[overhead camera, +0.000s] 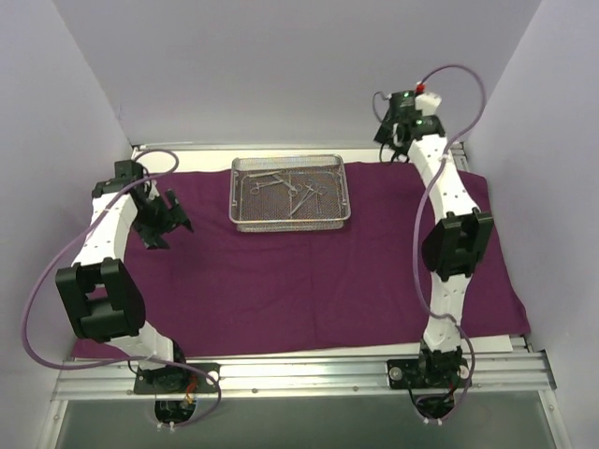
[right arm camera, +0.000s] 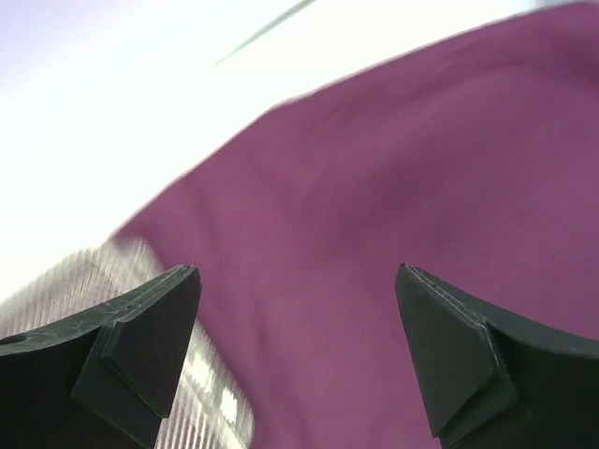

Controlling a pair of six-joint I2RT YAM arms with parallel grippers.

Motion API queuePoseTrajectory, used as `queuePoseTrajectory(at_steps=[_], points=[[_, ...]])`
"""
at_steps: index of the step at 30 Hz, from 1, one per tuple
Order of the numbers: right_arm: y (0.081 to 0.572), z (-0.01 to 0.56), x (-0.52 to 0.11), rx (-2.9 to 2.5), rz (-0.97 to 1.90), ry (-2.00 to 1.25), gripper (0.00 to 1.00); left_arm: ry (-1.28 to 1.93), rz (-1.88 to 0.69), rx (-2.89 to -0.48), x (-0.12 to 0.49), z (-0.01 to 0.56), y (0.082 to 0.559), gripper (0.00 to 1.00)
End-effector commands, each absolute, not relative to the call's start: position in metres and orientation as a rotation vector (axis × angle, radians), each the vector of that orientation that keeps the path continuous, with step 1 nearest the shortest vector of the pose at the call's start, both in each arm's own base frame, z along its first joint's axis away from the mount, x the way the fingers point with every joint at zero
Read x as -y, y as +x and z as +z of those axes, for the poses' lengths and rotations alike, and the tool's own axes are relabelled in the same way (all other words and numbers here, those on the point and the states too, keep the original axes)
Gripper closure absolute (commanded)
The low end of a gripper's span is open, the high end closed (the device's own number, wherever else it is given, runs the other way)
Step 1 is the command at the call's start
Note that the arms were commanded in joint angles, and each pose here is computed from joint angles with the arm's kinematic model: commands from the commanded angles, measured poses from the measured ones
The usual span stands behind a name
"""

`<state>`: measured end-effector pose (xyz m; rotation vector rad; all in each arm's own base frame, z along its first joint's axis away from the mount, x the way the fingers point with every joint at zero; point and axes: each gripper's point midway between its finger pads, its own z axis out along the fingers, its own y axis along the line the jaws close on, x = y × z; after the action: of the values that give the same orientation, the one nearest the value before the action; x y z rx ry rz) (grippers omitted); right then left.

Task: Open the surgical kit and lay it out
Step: Smooth out the surgical kit at the center of the board.

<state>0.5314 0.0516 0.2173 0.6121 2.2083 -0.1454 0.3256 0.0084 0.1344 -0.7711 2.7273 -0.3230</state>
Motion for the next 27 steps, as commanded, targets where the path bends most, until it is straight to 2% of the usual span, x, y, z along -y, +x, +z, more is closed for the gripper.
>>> queuePoseTrajectory(at_steps=[1, 5, 8, 13, 15, 27], points=[[0.553, 0.201, -0.006, -2.138, -0.257, 0.764, 0.12, -0.638, -0.444, -2.670, 0.018, 0.148, 0.337, 0.16], [0.586, 0.184, 0.039, -2.032, -0.290, 0.852, 0.11, -0.549, -0.500, -2.628, 0.034, 0.153, 0.342, 0.16], [0.606, 0.170, 0.066, -1.962, -0.342, 0.882, 0.07, -0.526, -0.503, -2.608, 0.035, 0.157, 0.347, 0.15], [0.628, 0.133, 0.087, -1.936, -0.415, 0.909, 0.04, -0.519, -0.510, -2.611, 0.037, 0.157, 0.351, 0.16], [0.629, 0.129, 0.116, -1.903, -0.465, 0.960, 0.04, -0.520, -0.525, -2.616, 0.039, 0.156, 0.350, 0.16], [0.629, 0.111, 0.169, -1.836, -0.576, 1.017, 0.04, -0.532, -0.628, -2.618, 0.052, 0.149, 0.357, 0.16]])
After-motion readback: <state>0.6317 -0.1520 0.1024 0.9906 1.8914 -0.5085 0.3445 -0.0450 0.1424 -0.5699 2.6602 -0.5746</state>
